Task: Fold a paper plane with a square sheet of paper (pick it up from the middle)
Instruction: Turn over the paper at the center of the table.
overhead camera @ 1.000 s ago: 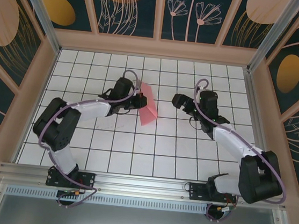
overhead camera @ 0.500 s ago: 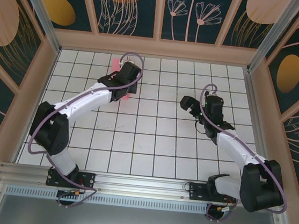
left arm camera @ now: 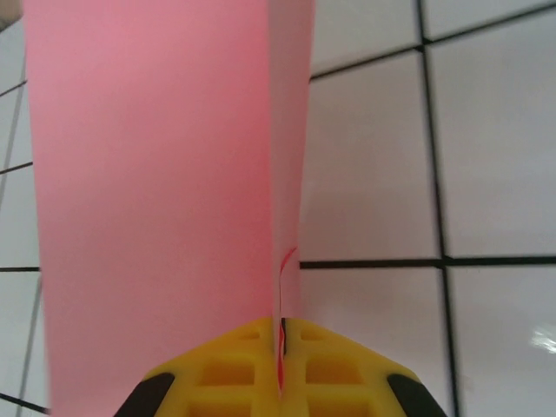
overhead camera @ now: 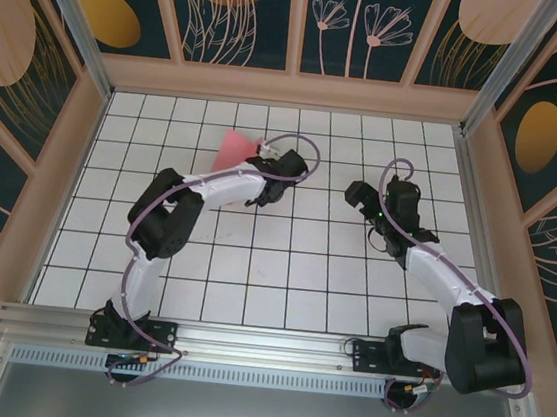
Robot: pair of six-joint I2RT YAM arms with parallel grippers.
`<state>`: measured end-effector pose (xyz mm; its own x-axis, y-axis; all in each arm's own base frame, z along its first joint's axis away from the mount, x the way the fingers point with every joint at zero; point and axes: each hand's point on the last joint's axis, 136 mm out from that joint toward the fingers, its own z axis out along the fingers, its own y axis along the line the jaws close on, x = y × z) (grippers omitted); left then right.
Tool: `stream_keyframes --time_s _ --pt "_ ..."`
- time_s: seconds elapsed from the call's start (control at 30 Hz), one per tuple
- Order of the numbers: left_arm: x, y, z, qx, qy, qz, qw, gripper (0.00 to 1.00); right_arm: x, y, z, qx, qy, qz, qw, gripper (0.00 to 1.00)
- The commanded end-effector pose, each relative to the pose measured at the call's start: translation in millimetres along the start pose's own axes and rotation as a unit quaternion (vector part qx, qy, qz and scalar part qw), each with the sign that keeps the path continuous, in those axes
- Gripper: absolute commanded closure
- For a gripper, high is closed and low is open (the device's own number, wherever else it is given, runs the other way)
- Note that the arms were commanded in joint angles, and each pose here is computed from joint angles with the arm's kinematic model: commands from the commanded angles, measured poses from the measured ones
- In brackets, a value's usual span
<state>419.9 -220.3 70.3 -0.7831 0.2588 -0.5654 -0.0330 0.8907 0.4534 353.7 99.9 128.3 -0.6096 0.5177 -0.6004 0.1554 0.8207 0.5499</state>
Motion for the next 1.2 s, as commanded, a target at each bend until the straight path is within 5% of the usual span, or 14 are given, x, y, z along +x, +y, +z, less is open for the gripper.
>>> stream_keyframes --time_s 0.0,0.27,0.47,0.73,1.0,1.17 --pt "6.4 -17.6 0.8 0.003 0.012 0.005 1.0 0.95 -10.5 -11.9 -6.3 0.028 -0.017 0.023 0.999 0.02" --pt "24.2 -62.7 2.1 0.051 0.034 0.021 0.998 0.92 -13.9 -30.2 -8.3 0.056 -0.02 0.041 0.997 0.02" --pt "19.4 -78.6 -13.2 0.119 0.042 0.0 0.992 0.75 -16.2 -33.8 -8.6 0.059 -0.02 0.047 0.997 0.02" --pt "-28.0 -97.3 -105.3 0.35 -0.02 -0.039 0.936 0.54 -12.6 -18.8 -4.2 0.027 0.007 0.033 0.999 0.03" --pt "-65.0 -41.0 -158.8 0.404 -0.136 -0.116 0.897 0.17 -2.9 2.1 1.2 -0.021 0.041 0.022 0.999 0.05" --pt "-59.2 5.5 -125.6 0.378 -0.125 -0.197 0.896 0.06 16.0 39.6 15.3 -0.052 0.079 -0.019 0.995 0.14"
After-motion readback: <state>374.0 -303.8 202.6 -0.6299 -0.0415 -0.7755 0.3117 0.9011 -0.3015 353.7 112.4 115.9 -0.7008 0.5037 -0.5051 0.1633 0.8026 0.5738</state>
